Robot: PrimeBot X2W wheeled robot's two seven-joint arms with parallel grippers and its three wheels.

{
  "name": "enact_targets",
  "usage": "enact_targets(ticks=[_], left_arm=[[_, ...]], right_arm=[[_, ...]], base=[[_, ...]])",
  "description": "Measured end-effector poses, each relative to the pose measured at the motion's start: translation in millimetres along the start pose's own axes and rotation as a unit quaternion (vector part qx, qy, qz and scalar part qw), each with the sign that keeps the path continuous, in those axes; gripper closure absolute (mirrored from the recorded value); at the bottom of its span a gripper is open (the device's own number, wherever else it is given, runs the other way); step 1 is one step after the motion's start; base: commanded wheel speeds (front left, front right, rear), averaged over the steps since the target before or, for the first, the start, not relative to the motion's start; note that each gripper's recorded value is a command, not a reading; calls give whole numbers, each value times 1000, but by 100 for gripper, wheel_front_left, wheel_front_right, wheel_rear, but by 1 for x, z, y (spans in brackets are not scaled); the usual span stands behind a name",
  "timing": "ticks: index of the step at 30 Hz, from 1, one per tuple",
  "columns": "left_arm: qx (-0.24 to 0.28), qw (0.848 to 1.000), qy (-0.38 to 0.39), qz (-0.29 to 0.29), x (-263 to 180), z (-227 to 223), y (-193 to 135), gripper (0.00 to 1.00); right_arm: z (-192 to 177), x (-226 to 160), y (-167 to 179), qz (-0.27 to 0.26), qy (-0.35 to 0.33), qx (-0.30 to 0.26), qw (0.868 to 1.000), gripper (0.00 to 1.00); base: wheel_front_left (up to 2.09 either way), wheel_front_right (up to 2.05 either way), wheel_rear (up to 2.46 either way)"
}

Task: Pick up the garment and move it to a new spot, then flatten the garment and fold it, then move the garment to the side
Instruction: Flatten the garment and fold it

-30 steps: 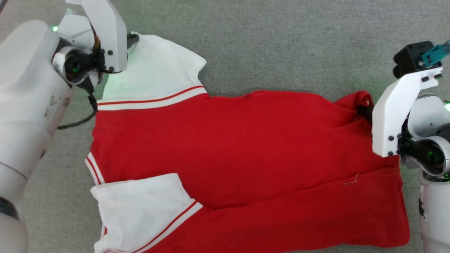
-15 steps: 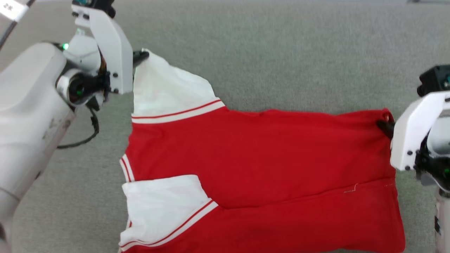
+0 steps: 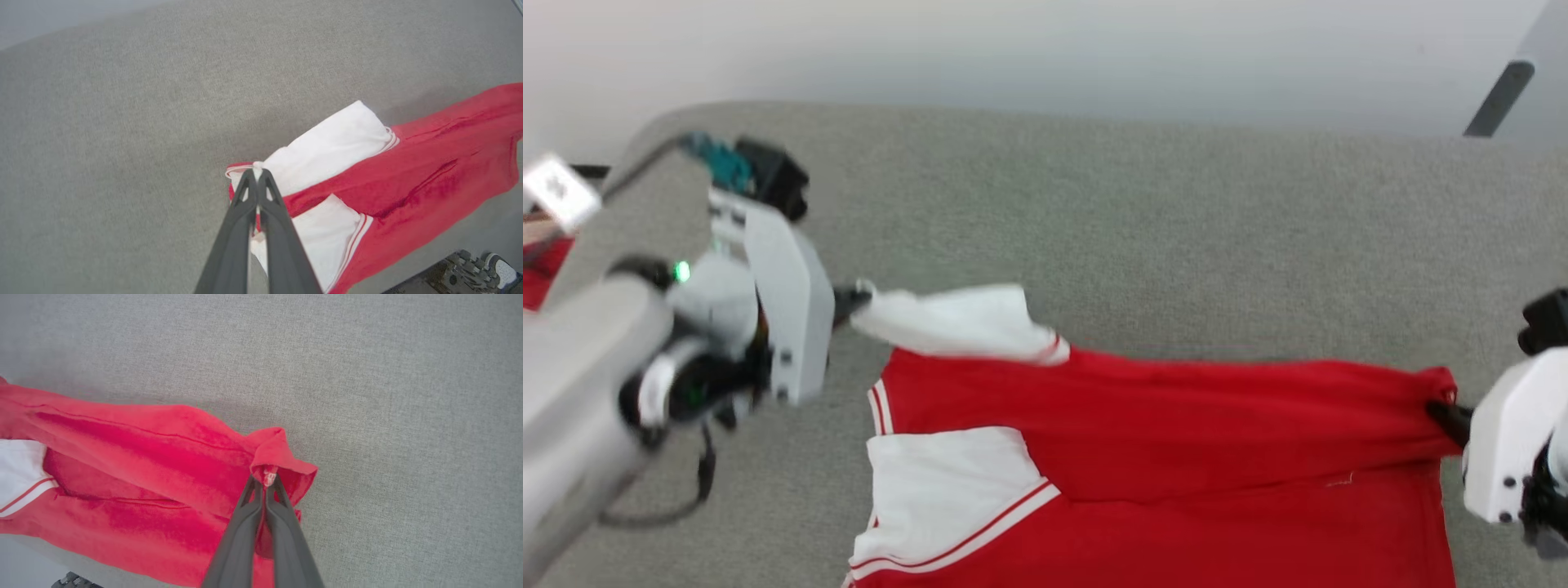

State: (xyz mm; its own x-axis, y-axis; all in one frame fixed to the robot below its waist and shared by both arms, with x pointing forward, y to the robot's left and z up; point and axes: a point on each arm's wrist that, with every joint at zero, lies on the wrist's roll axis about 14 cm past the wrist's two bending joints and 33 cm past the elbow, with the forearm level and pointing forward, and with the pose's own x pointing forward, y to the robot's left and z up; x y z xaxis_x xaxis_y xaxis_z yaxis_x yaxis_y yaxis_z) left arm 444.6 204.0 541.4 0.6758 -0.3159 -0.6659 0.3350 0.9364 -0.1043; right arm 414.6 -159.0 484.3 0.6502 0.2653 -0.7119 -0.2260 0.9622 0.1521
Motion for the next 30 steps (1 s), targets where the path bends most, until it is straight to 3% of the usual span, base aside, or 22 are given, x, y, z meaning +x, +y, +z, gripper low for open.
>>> enact_targets(ticks=[8, 16, 25, 27, 30], left_arm=[[-36, 999, 34, -5, -37, -62, -31, 100], [-70, 993, 95, -25, -34, -120, -54, 100], [-91, 987, 122, -43, -21, -147, -70, 100], [-87, 988, 123, -38, -20, -149, -67, 68], [-88, 989, 118, -35, -20, -149, -66, 47]], right_arm=[[-26, -12, 2, 1, 13, 16, 1000, 100], [-53, -10, -4, -5, 38, 40, 998, 100], [-67, -6, -1, 1, 56, 45, 997, 100], [-68, -7, 0, 2, 59, 45, 997, 100], [-70, -9, 1, 4, 61, 43, 997, 100]], base=[[0, 0, 0], [0, 0, 0], [0, 0, 0], [0, 0, 0], [0, 0, 0]])
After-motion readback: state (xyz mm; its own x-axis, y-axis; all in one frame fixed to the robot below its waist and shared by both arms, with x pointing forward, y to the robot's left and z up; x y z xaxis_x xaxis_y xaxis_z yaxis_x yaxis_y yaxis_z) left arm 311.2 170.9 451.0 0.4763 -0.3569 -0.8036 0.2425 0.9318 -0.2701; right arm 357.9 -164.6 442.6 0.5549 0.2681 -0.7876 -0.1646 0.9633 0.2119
